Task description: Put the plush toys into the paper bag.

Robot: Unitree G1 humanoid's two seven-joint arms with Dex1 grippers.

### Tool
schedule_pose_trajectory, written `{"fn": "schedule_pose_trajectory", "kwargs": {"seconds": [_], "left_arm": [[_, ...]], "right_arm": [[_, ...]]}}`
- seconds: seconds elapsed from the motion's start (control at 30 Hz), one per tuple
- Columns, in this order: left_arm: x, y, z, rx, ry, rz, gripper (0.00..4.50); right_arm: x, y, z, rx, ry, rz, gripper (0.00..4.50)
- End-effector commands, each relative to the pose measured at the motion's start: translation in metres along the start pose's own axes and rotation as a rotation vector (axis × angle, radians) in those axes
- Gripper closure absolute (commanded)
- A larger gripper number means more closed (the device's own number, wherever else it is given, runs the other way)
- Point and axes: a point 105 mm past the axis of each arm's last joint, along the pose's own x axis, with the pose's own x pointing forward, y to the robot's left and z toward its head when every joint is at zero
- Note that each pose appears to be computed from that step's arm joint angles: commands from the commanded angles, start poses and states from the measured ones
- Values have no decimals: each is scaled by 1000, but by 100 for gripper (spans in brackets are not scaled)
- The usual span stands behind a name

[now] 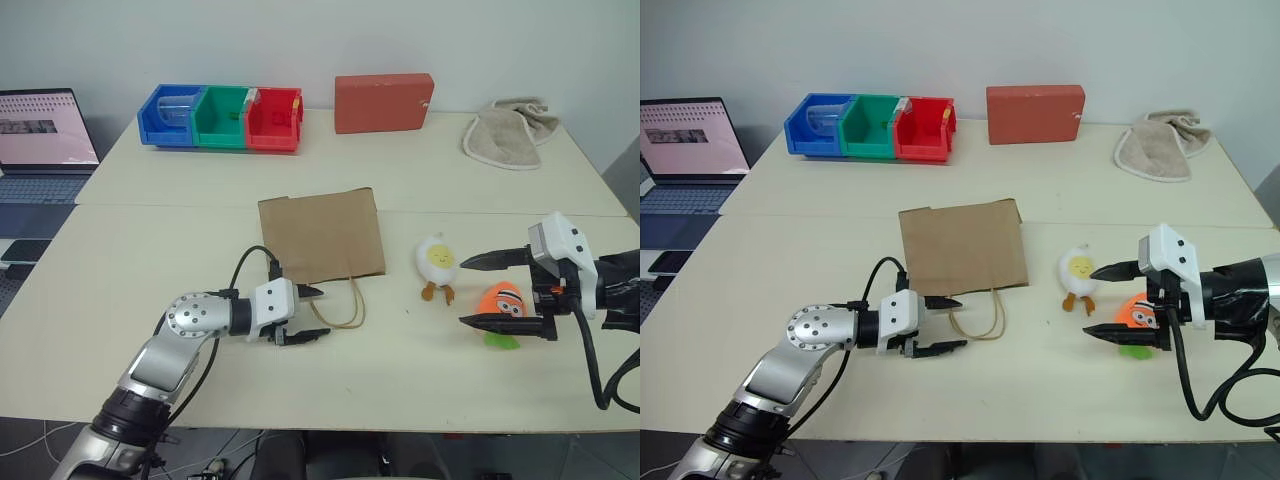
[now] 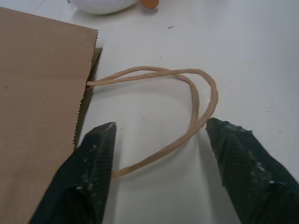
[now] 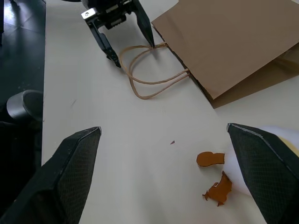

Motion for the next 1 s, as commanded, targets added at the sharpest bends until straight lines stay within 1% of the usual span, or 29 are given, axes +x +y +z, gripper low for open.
{"fn": "schedule_pose_trajectory", "kwargs": {"seconds": [0.03,0.13,0.23,0.27,0.33,0.43,0.53,0.67,0.7,0.8,0.9,1.0], "left_arm": [[3,3,9,51,-31,-28,246],[5,3,9,62,-31,-47,345],[5,1,10,41,-31,-84,441],[5,0,10,30,-30,-96,449],[3,2,15,8,-44,-115,449],[-1,8,25,5,-55,-136,449],[-9,24,48,-50,-125,-127,450],[-16,38,72,-121,-225,-110,450],[-18,40,76,-140,-246,-107,450],[-20,51,94,-192,-329,-78,450],[-22,54,106,-214,-374,-79,450],[-23,57,116,-227,-401,-81,450]], "right_arm": [[-1,8,10,-31,-17,8,0],[4,14,9,-31,-19,26,0],[10,15,7,-24,-23,5,0],[12,14,7,-21,-28,-4,0],[17,13,6,-25,-37,-35,0],[25,16,6,-12,-64,-28,0],[34,22,6,-8,-96,-13,56],[46,26,11,-4,-144,-8,194],[49,25,12,0,-156,-16,236],[67,20,14,17,-208,-52,346],[86,14,16,49,-247,-88,449],[108,3,17,74,-271,-136,449]]}}
